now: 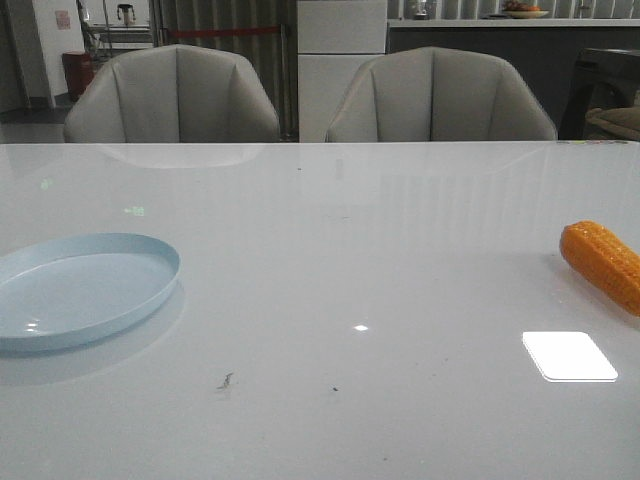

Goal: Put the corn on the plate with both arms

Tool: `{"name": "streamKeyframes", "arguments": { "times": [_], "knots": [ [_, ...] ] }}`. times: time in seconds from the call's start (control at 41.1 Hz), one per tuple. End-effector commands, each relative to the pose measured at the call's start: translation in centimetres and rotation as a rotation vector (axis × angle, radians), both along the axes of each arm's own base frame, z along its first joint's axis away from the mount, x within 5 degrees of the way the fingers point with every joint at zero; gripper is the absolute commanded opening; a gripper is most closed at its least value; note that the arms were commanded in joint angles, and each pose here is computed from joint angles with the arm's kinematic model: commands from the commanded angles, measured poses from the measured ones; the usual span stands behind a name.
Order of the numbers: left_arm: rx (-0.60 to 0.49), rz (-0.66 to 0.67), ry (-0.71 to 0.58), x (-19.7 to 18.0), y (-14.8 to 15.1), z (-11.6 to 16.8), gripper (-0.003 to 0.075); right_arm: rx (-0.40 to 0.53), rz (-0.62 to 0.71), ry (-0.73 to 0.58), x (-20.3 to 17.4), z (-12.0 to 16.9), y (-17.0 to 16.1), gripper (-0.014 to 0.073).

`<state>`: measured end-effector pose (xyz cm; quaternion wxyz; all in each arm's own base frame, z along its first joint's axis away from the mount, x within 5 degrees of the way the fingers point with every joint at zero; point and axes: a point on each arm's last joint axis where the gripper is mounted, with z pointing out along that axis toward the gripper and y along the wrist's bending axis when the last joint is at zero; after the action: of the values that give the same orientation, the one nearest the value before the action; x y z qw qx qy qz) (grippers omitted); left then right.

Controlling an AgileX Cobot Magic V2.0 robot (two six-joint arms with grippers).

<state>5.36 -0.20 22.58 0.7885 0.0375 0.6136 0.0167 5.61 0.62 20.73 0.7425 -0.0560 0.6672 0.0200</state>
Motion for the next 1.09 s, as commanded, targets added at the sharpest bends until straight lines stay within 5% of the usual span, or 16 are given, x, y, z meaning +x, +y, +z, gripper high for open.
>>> {"name": "streamKeyframes", "arguments": {
  "times": [0.0,0.219,0.389,0.608,0.827,1.07],
  "knots": [
    [-0.023,-0.005,-0.175,-0.6,0.1,0.9,0.0089,0.031,-0.004,-0.261,-0.8,2.8,-0.1,0.0052],
    [-0.031,-0.005,-0.335,-2.1,0.1,5.7,0.0089,0.061,-0.003,-0.473,-2.6,7.8,-0.3,0.0052],
    [-0.027,-0.007,-0.385,-3.4,0.2,9.8,0.0089,0.063,-0.002,-0.493,-4.1,12.4,-0.5,0.0053],
    [-0.021,-0.01,-0.328,-2.4,0.1,15.1,0.0089,0.057,-0.002,-0.44,-2.9,18.0,-0.3,0.0053],
    [-0.018,-0.01,-0.259,1.5,-0.1,19.6,0.0089,0.047,-0.003,-0.351,2.2,21.7,0.2,0.0053],
    [-0.006,-0.011,-0.011,8.0,-0.5,17.9,0.0089,0.028,-0.004,-0.17,8.7,20.2,0.9,0.0053]
  ]
}}
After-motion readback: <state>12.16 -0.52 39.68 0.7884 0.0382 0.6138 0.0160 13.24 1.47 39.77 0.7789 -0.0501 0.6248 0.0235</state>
